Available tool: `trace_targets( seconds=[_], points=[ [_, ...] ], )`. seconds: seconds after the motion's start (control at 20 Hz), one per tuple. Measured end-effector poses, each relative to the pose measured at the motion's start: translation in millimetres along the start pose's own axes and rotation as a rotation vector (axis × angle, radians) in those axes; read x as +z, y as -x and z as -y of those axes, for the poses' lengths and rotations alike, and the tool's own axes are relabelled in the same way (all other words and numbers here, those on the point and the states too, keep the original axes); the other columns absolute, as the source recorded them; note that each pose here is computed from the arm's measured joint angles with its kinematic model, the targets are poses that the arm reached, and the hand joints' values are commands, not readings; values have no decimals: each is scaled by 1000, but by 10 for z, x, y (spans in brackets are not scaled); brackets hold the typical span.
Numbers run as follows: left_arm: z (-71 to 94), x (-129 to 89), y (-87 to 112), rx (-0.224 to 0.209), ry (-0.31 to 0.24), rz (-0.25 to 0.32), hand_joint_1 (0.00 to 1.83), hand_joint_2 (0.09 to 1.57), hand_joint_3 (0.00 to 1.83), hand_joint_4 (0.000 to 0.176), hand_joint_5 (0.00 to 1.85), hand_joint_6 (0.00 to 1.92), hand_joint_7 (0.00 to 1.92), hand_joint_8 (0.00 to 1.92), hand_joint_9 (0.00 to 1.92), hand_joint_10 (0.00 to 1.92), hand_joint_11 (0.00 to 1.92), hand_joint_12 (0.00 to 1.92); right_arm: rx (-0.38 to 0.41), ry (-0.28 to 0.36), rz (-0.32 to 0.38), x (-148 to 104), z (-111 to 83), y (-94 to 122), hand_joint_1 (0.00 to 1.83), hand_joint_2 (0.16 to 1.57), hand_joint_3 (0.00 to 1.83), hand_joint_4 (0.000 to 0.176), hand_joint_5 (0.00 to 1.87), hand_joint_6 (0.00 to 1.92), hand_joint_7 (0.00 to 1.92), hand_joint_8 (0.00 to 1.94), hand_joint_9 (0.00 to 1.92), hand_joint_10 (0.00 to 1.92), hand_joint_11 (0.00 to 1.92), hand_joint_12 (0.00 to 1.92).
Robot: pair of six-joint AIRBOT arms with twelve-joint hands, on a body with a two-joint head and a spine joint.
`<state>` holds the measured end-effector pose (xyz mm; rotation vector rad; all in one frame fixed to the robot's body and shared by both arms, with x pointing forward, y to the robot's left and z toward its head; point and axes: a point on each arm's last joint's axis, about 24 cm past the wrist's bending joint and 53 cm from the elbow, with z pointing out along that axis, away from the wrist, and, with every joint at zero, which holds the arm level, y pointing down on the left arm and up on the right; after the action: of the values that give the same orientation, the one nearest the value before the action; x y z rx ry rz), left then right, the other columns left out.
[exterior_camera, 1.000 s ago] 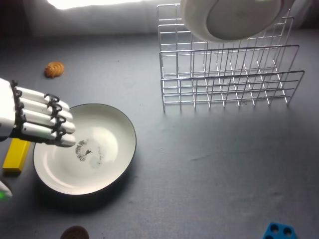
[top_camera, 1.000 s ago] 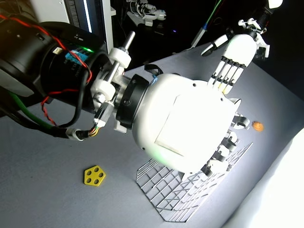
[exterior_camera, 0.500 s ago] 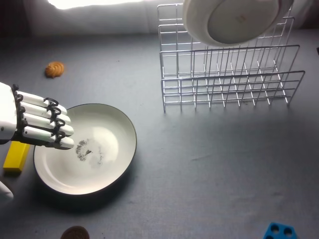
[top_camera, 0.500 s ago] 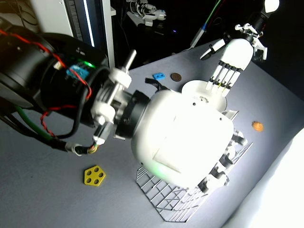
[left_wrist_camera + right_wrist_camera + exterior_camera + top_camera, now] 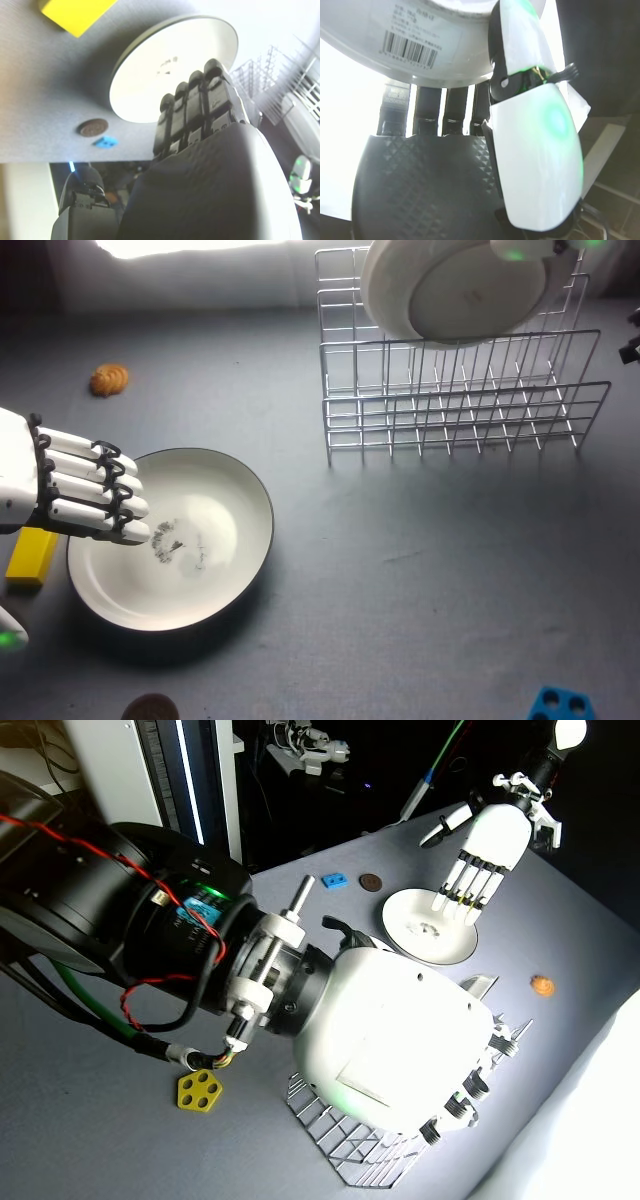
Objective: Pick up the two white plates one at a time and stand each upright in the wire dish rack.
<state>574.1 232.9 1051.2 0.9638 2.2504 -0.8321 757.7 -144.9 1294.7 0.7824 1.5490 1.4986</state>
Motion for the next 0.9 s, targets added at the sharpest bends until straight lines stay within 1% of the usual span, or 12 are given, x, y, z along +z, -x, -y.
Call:
trace_targets(
  seconds=[0.05, 0.15, 0.25, 0.3, 0.35, 0.4, 0.5, 0.6, 0.65, 0.7, 0.75, 0.9],
  points=[
    [-2, 0, 0, 0, 1, 0, 0, 1052, 0, 0, 104, 3, 78, 4, 58, 6, 12, 188, 2, -7, 1, 1, 37, 7, 1364, 1139, 0, 0, 933, 1064, 905, 1009, 844, 1290, 587, 1305],
    [-13, 4, -18, -4, 5, -2, 0, 1051, 0, 0, 89, 0, 63, 0, 39, 0, 0, 180, 2, -16, 6, 10, 77, 36, 1359, 1151, 1, 0, 914, 1112, 876, 1044, 817, 1315, 553, 1303],
    [-53, 5, -46, 1, 18, -12, 0, 1058, 2, 0, 104, 6, 74, 5, 50, 5, 4, 186, 11, -24, 7, 13, 122, 38, 1359, 1151, 0, 0, 913, 1111, 887, 1049, 811, 1310, 551, 1317],
    [-63, 2, -52, 3, 21, -14, 0, 1059, 1, 0, 116, 1, 88, 0, 66, 0, 0, 240, 9, -29, 9, 15, 157, 44, 1359, 1151, 0, 0, 911, 1118, 891, 1043, 806, 1311, 560, 1323],
    [-66, 0, -44, 1, 22, -11, 0, 1059, 0, 0, 116, 0, 89, 0, 67, 0, 0, 252, 8, -31, 9, 18, 171, 42, 1357, 1155, 1, 0, 904, 1135, 878, 1055, 798, 1323, 556, 1334],
    [-67, 0, -37, -1, 22, -8, 0, 1059, 0, 0, 96, 1, 73, 1, 50, 1, 0, 205, 5, -36, 8, 14, 211, 35, 1358, 1153, 0, 0, 908, 1131, 886, 1039, 806, 1314, 567, 1333],
    [-81, -5, -37, -1, 25, -8, 0, 1055, 0, 0, 119, 0, 95, 1, 69, 0, 0, 241, 0, -45, 9, 19, 258, 39, 1356, 1158, 0, 0, 897, 1148, 874, 1056, 797, 1328, 563, 1337],
    [-94, -12, -34, -1, 29, -7, 0, 1055, 0, 0, 123, 3, 100, 4, 70, 3, 0, 234, -2, -53, 12, 24, 304, 54, 1355, 1162, 1, 0, 887, 1175, 873, 1058, 785, 1336, 554, 1346],
    [-108, -18, -35, -1, 33, -8, 0, 1057, 0, 0, 113, 0, 86, 1, 60, 0, 0, 224, -2, -57, 12, 29, 325, 57, 1355, 1162, 0, 0, 881, 1188, 875, 1047, 788, 1337, 550, 1346],
    [-116, -20, -34, -1, 36, -7, 0, 1060, 1, 0, 106, 0, 85, 1, 60, 1, 0, 224, -2, -60, 12, 33, 342, 56, 1362, 1146, 0, 0, 910, 1136, 920, 981, 819, 1298, 570, 1342],
    [-119, -20, -32, -1, 37, -6, 0, 1065, 1, 0, 120, 0, 97, 0, 75, 0, 0, 258, -3, -66, 12, 35, 380, 53, 1359, 1152, 2, 0, 901, 1155, 902, 1007, 799, 1321, 552, 1352],
    [-119, -6, -32, -1, 36, -7, 0, 1061, 0, 0, 115, 6, 94, 5, 68, 3, 0, 218, -2, -78, 12, 55, 438, 47, 1355, 1162, 1, 0, 884, 1184, 878, 1044, 785, 1336, 557, 1365]
  ],
)
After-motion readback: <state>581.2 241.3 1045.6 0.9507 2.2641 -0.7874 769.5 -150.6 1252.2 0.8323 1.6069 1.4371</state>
